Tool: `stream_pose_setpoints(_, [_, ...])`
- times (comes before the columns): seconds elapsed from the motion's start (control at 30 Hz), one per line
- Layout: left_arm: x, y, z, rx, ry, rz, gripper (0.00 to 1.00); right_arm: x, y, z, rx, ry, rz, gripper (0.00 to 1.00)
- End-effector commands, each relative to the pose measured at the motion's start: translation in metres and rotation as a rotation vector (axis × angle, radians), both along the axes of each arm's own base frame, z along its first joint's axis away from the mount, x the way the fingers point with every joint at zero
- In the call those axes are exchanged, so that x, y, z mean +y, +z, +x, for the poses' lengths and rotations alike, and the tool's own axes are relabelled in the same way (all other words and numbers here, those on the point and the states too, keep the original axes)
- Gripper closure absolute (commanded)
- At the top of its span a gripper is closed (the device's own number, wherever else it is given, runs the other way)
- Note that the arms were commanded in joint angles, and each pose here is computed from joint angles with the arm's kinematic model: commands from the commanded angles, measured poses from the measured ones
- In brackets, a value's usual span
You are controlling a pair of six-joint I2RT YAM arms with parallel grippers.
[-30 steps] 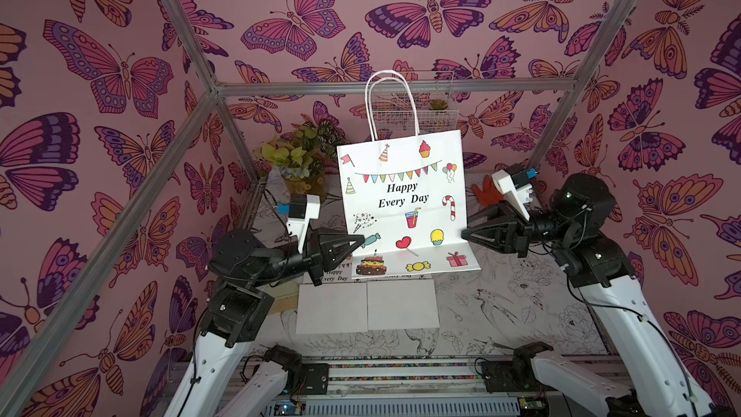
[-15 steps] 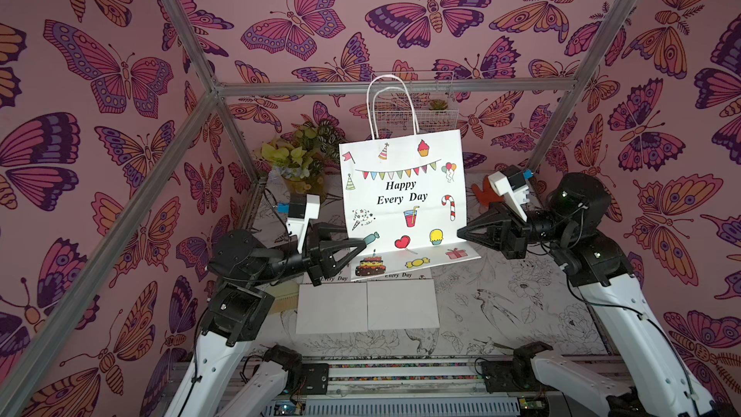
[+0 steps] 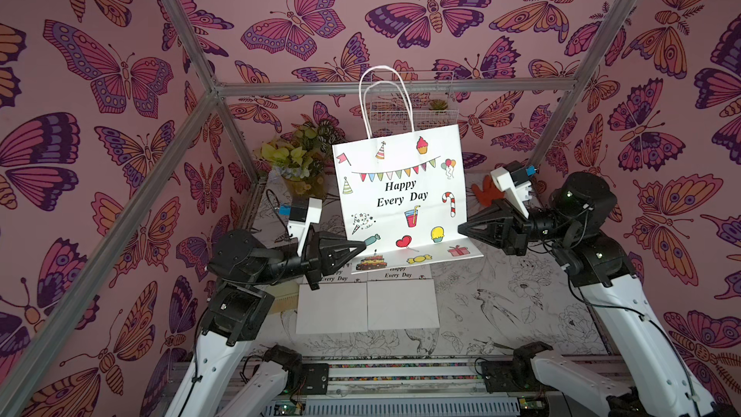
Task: Put away the paper bag
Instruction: Press the paper bag.
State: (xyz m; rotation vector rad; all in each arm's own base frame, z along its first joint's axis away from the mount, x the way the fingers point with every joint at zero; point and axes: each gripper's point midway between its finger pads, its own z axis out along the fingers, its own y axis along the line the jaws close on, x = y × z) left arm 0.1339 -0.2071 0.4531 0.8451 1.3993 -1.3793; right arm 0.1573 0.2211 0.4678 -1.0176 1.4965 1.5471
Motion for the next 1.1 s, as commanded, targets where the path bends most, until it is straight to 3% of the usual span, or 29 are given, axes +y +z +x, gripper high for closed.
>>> stream_pose_setpoints(0.0, [0.001,0.002,0.003,-0.005,0.015,-0.006,1.00,-0.002,0.012,-0.018,-0.073,0.050,0.027,0.50])
stream_pose_setpoints(0.07, [0.001,0.005,0.008,0.008,0.032,-0.016,1.00,-0.001,0.014,-0.030,-0.096,0.079,0.032,0.31])
stream_pose_setpoints(0.23, [-0.002,0.008,0.018,0.055,0.038,-0.036,1.00,-0.002,0.016,-0.050,-0.148,0.132,0.039,0.05])
stream_pose_setpoints(0.3, [-0.003,0.008,0.021,0.074,0.030,-0.044,1.00,-0.002,0.016,-0.057,-0.165,0.151,0.042,0.00])
stream_pose_setpoints(0.53, [-0.006,0.010,0.024,0.115,0.004,-0.060,1.00,0.004,0.014,-0.054,-0.161,0.146,0.034,0.00])
stream_pose_setpoints(0.8, [-0.010,0.006,0.023,0.143,-0.038,-0.046,1.00,0.014,0.018,-0.021,-0.117,0.014,0.022,0.18])
stream_pose_setpoints(1.07, [-0.010,0.005,0.021,0.137,-0.055,-0.042,1.00,0.016,0.027,-0.004,-0.116,-0.070,0.053,0.63])
